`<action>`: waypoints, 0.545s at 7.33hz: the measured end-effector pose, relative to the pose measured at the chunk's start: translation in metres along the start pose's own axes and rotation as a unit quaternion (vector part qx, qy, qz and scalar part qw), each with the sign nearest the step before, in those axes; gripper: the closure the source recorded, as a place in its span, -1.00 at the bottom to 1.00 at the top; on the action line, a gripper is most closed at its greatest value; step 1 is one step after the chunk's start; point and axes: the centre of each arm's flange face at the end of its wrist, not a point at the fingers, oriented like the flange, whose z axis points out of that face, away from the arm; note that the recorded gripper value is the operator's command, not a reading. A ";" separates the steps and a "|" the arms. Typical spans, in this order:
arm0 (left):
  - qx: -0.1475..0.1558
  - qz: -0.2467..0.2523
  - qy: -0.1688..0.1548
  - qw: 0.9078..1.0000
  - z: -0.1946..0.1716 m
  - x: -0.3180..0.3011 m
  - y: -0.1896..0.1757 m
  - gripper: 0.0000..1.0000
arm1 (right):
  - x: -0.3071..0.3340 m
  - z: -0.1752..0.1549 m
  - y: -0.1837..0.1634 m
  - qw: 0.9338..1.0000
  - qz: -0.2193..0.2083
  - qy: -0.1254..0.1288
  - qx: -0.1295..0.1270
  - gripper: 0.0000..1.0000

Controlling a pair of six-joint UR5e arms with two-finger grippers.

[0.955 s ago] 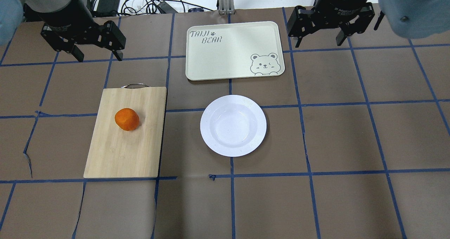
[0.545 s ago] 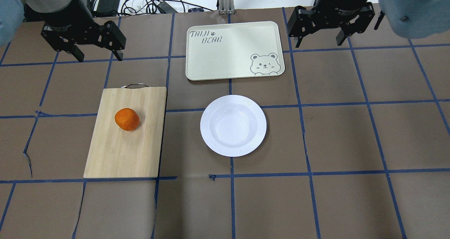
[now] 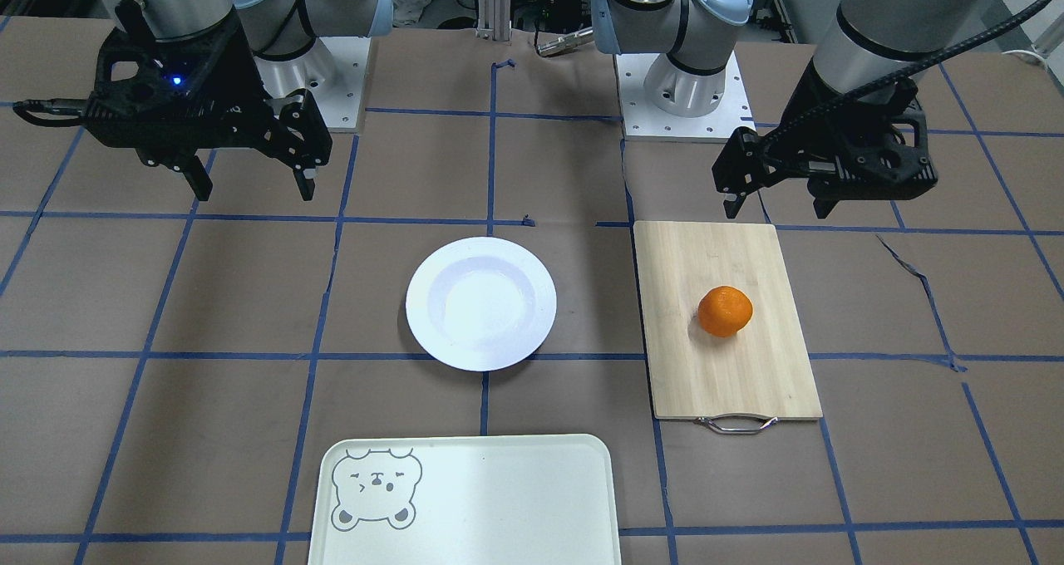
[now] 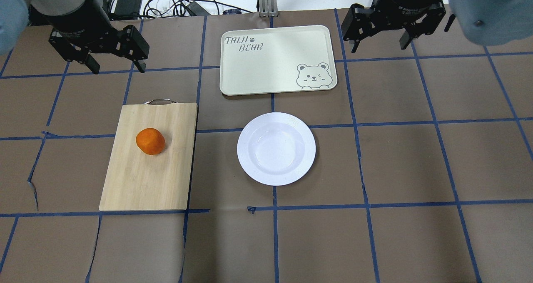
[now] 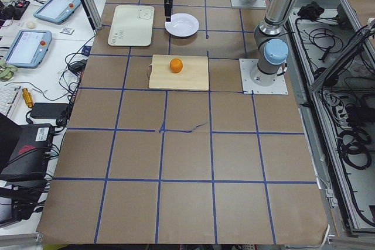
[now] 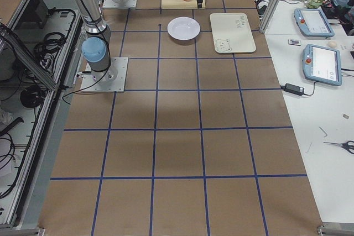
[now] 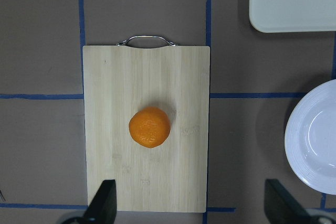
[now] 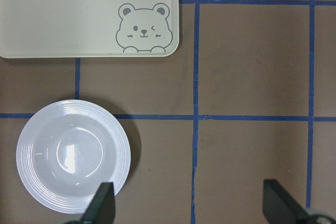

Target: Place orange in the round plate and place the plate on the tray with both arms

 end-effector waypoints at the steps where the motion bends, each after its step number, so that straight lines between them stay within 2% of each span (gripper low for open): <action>1: 0.000 0.000 0.000 1.000 0.000 0.000 0.000 -1.00 | 0.000 0.000 0.000 1.000 0.000 0.000 -0.001 -1.00; 4: -0.002 -0.003 0.001 1.000 0.002 0.000 0.000 -1.00 | 0.000 0.001 0.001 1.000 -0.008 0.002 -0.006 -1.00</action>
